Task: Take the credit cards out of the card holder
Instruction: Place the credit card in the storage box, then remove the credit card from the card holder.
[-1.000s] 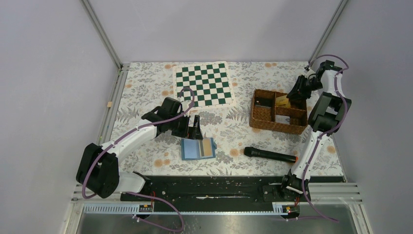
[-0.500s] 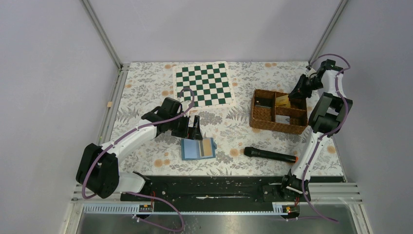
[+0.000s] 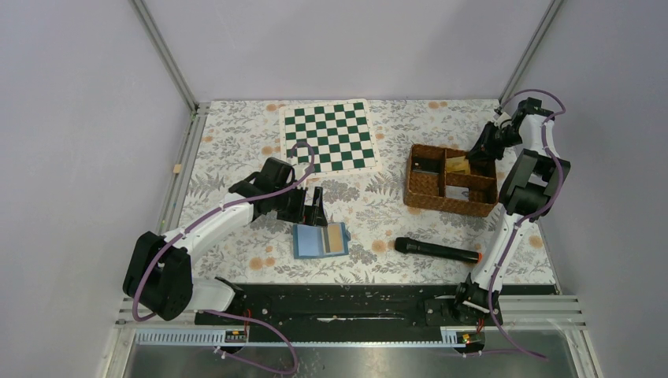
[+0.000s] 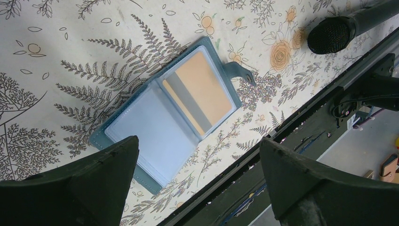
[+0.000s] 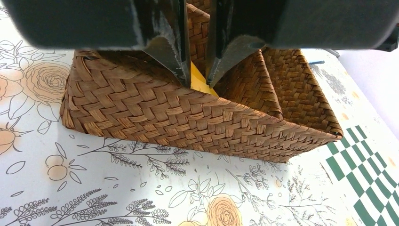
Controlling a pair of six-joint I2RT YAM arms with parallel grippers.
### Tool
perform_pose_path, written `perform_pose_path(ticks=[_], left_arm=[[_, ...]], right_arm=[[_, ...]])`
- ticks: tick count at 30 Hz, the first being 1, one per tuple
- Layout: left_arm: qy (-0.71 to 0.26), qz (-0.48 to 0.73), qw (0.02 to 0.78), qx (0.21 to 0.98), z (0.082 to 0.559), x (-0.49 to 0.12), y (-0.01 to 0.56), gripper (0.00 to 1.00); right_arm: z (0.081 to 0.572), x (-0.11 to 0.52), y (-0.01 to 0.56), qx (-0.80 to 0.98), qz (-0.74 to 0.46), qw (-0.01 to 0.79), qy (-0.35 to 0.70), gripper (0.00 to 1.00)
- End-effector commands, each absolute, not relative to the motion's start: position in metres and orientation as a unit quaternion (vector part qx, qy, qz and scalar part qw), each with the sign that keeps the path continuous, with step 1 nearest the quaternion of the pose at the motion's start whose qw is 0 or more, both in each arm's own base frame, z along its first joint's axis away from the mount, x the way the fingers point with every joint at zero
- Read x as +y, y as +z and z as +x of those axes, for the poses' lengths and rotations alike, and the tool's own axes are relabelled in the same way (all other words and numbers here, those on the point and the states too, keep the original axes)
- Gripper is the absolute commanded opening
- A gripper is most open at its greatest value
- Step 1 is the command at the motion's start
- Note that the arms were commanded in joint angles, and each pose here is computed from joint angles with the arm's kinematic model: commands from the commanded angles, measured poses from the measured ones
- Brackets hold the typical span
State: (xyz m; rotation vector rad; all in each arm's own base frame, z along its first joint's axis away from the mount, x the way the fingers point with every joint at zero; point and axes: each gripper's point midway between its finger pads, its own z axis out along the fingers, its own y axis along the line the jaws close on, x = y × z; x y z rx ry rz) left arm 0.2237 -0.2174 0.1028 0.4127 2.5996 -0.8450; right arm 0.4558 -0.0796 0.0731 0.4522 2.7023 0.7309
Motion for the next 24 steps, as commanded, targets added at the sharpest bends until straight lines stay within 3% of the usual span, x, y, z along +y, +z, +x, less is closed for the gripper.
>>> perform_pose_path(ticks=[1,8,18,24], left_arm=[[-0.314,0.156,0.222,0.91,0.237,-0.224,0.125,0.99],[-0.314,0.156,0.224,0.909,0.236,-0.223,0.125,0.99],[-0.284,0.13,0.25,0.917,0.243,-0.212,0.131,0.99],[-0.264,0.063,0.278,0.921,0.252,-0.195,0.141,0.99]], right_arm=[[0.458,-0.08,0.092,0.942,0.153,0.175,0.242,0.27],[0.457,-0.085,0.103,0.944,0.159,0.185,0.222,0.34],[0.452,-0.085,0.168,0.929,0.197,0.254,0.184,0.34],[0.429,-0.051,0.197,0.921,0.226,0.272,0.161,0.35]])
